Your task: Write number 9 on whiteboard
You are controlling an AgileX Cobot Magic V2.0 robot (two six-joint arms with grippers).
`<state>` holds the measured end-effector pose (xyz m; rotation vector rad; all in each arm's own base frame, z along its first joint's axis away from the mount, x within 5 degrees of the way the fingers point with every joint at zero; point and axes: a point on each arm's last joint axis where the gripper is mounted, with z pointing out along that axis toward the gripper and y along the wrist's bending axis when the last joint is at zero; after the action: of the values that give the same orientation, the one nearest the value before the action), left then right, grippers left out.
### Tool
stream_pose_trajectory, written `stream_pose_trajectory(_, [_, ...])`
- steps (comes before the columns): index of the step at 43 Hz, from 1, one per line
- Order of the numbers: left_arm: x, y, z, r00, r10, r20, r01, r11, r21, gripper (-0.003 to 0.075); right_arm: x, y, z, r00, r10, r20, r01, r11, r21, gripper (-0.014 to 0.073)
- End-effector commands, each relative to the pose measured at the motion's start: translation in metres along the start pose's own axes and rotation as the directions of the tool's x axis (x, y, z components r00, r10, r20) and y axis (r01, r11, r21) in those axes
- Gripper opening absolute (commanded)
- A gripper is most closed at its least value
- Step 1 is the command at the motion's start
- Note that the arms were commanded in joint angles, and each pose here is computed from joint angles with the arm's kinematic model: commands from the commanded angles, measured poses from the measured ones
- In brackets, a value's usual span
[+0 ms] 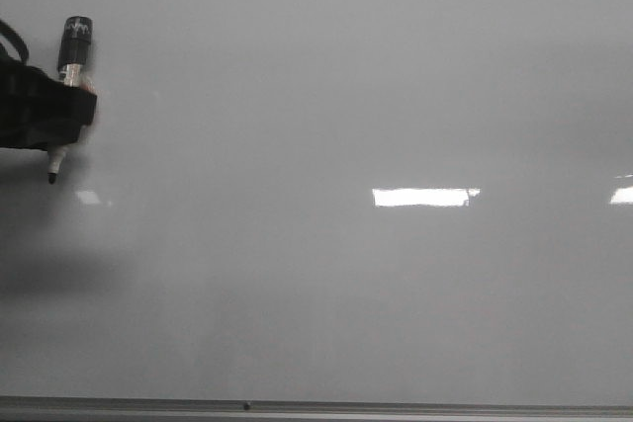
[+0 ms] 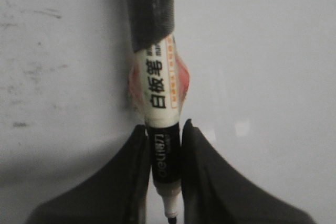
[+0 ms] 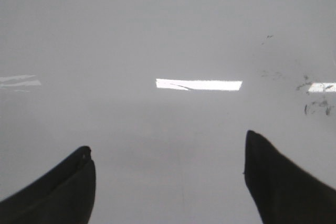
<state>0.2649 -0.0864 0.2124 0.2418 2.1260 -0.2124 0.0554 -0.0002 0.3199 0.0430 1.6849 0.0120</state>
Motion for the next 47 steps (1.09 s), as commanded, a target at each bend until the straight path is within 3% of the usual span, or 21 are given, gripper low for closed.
stream_pose_trajectory(1, [-0.034,-0.011,-0.027,0.999,-0.043,-0.028,0.045,0.997,0.056,0.0042,-0.017,0.001,0.002,0.999,0.02,0.036,-0.02,1.0,-0.003,0.0601])
stream_pose_trajectory(10, [-0.058,-0.037,-0.053,0.96,0.128,-0.248,-0.079,0.977,0.198,0.0042,-0.023,0.004,0.024,0.985,0.007,-0.174,-0.014,0.999,-0.04,0.0601])
stream_pose_trajectory(14, [-0.062,-0.053,-0.065,0.919,0.23,-0.321,-0.125,0.941,0.315,0.0042,-0.028,0.011,0.038,0.969,-0.021,-0.248,-0.008,0.993,-0.116,0.0601])
stream_pose_trajectory(19, [-0.066,-0.073,-0.079,0.877,0.358,-0.32,-0.174,0.858,0.483,0.0042,-0.037,0.031,0.055,0.934,-0.102,-0.342,-0.009,0.951,-0.308,0.0599])
stream_pose_trajectory(23, [-0.066,-0.085,-0.086,0.861,0.423,-0.283,-0.192,0.785,0.59,0.0042,-0.044,0.05,0.067,0.886,-0.2,-0.419,-0.035,0.871,-0.491,0.0599])
stream_pose_trajectory(27, [-0.063,-0.092,-0.093,0.841,0.478,-0.254,-0.192,0.702,0.686,0.0042,-0.053,0.07,0.075,0.845,-0.29,-0.45,-0.088,0.754,-0.652,0.0599])
stream_pose_trajectory(31, [-0.06,-0.097,-0.101,0.813,0.543,-0.208,-0.205,0.601,0.772,0.0042,-0.064,0.089,0.084,0.84,-0.334,-0.427,-0.145,0.621,-0.77,0.0599])
stream_pose_trajectory(37, [-0.057,-0.104,-0.111,0.792,0.596,-0.133,-0.206,0.465,0.861,0.0042,-0.069,0.109,0.1,0.843,-0.353,-0.406,-0.221,0.461,-0.86,0.0599])
stream_pose_trajectory(42, [-0.056,-0.107,-0.118,0.787,0.611,-0.092,-0.19,0.38,0.905,0.0042,-0.065,0.125,0.118,0.824,-0.401,-0.4,-0.255,0.368,-0.894,0.0599])
stream_pose_trajectory(47, [-0.056,-0.108,-0.118,0.787,0.613,-0.069,-0.202,0.362,0.91,0.0042,-0.058,0.144,0.13,0.785,-0.472,-0.401,-0.303,0.272,-0.913,0.0599])
